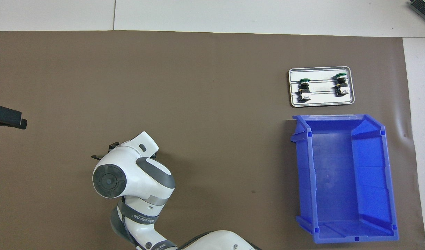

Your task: Place and press button with both arms

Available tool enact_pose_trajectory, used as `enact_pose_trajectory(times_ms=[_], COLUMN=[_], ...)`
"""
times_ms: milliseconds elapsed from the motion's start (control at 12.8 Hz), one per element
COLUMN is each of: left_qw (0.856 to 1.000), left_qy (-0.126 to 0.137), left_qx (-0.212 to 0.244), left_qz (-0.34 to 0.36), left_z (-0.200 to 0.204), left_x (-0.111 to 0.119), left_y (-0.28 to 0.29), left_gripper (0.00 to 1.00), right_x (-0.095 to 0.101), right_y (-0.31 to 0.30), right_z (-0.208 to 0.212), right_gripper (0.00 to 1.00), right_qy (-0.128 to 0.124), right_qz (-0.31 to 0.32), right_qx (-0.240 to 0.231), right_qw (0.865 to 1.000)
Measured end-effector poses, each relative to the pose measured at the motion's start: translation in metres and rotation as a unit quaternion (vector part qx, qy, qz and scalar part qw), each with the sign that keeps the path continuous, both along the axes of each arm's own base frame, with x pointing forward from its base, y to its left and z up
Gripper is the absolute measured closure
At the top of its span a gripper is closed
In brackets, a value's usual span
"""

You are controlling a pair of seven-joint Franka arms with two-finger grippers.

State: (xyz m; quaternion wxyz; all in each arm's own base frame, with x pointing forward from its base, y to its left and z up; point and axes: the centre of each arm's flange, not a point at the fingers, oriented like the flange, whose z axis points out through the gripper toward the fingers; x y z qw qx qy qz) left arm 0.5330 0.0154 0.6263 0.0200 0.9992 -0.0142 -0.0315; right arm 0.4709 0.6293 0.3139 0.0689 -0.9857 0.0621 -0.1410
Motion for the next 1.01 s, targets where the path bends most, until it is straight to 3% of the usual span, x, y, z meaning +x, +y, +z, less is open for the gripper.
enact_pose_trajectory(times_ms=[78, 156, 545, 701, 856, 1012], left_qw=[1.000, 1.000, 1.000, 1.000, 1.000, 1.000], left_qy=[0.000, 0.000, 0.000, 0.000, 0.000, 0.000], left_qx=[0.000, 0.000, 0.000, 0.000, 0.000, 0.000], left_qz=[0.000, 0.000, 0.000, 0.000, 0.000, 0.000], left_z=[0.000, 0.000, 0.000, 0.000, 0.000, 0.000], left_x=[0.000, 0.000, 0.000, 0.000, 0.000, 0.000], left_y=[0.000, 0.000, 0.000, 0.000, 0.000, 0.000], left_gripper=[0.00, 0.00, 0.00, 0.00, 0.00, 0.00], right_x=[0.000, 0.001, 0.016, 0.038, 0.072, 0.103], right_y=[0.000, 0.000, -0.013, -0.037, -0.090, -0.167], right_z=[0.002, 0.004, 0.048, 0.094, 0.147, 0.197], right_gripper=[0.49, 0.56, 0.56, 0.58, 0.58, 0.58], right_qy=[-0.001, -0.001, -0.010, -0.022, -0.022, 0.003], right_qz=[0.000, -0.001, -0.017, -0.041, -0.052, -0.042], right_qx=[0.001, 0.001, 0.004, 0.013, 0.002, -0.001], right_qw=[1.000, 1.000, 1.000, 0.999, 0.998, 0.999])
